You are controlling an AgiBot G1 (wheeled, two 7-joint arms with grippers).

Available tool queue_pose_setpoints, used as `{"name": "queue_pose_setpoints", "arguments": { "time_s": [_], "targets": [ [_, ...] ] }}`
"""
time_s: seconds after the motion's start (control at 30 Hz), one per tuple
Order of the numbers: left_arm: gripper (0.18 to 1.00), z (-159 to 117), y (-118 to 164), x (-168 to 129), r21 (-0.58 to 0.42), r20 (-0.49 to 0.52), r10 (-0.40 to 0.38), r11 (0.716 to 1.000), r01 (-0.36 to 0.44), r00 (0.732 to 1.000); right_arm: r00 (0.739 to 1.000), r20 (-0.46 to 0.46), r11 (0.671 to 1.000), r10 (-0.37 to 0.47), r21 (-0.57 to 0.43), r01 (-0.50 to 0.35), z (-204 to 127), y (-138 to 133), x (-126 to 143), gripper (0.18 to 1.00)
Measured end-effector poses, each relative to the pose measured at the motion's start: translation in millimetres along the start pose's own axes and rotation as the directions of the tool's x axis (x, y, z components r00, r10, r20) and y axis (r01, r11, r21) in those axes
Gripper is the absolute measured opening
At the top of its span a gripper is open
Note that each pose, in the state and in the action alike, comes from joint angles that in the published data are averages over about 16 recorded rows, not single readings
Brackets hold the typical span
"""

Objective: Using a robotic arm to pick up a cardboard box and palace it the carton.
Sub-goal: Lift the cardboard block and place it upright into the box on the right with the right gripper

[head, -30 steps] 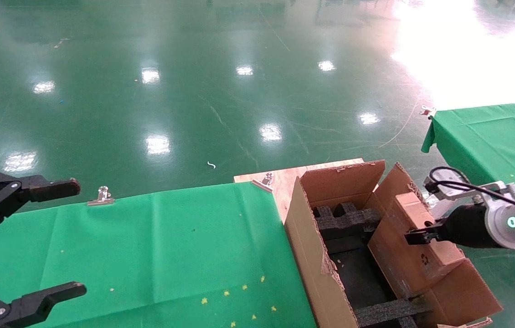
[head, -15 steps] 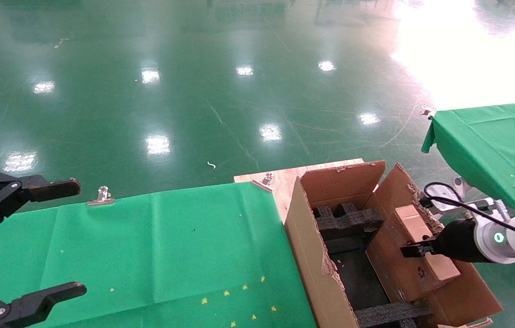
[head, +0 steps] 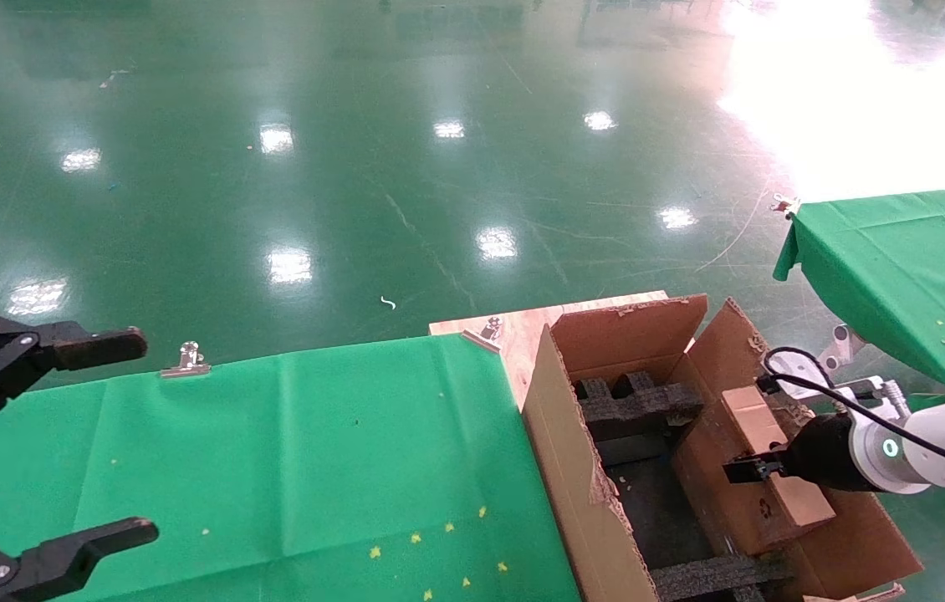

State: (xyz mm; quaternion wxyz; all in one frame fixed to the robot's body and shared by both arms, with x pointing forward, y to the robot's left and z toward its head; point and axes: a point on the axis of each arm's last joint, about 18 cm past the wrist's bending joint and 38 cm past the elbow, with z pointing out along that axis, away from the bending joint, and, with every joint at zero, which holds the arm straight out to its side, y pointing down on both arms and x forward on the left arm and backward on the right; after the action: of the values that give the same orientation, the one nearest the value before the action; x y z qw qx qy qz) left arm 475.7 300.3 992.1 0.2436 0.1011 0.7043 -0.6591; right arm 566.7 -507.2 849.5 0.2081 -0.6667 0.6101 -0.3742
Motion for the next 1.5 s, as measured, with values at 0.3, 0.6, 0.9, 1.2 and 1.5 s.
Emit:
{"name": "queue_pose_setpoints", "arguments": {
  "time_s": [0.3, 0.6, 0.9, 1.2, 1.5],
  "targets": [
    [1.001, 0, 0, 0, 0.000, 0.000, 0.000, 1.000, 0.000, 1.000, 1.000, -0.017, 1.000, -0.001, 0.009, 0.001, 2, -3, 1, 0.330],
    [1.001, 0, 0, 0, 0.000, 0.000, 0.000, 1.000, 0.000, 1.000, 1.000, -0.010, 1.000, -0.014, -0.024, 0.013, 14, 9, -9, 0.329],
    [1.001, 0, 0, 0, 0.000, 0.000, 0.000, 1.000, 0.000, 1.000, 1.000, -0.003, 0.998, -0.026, -0.049, 0.025, 31, 22, -21, 0.327],
    [1.001, 0, 0, 0, 0.000, 0.000, 0.000, 1.000, 0.000, 1.000, 0.999, -0.004, 0.998, -0.037, -0.058, 0.036, 45, 28, -28, 0.325],
    [1.001, 0, 0, 0, 0.000, 0.000, 0.000, 1.000, 0.000, 1.000, 0.999, -0.004, 0.997, -0.043, -0.056, 0.043, 50, 28, -30, 0.323]
  ]
}}
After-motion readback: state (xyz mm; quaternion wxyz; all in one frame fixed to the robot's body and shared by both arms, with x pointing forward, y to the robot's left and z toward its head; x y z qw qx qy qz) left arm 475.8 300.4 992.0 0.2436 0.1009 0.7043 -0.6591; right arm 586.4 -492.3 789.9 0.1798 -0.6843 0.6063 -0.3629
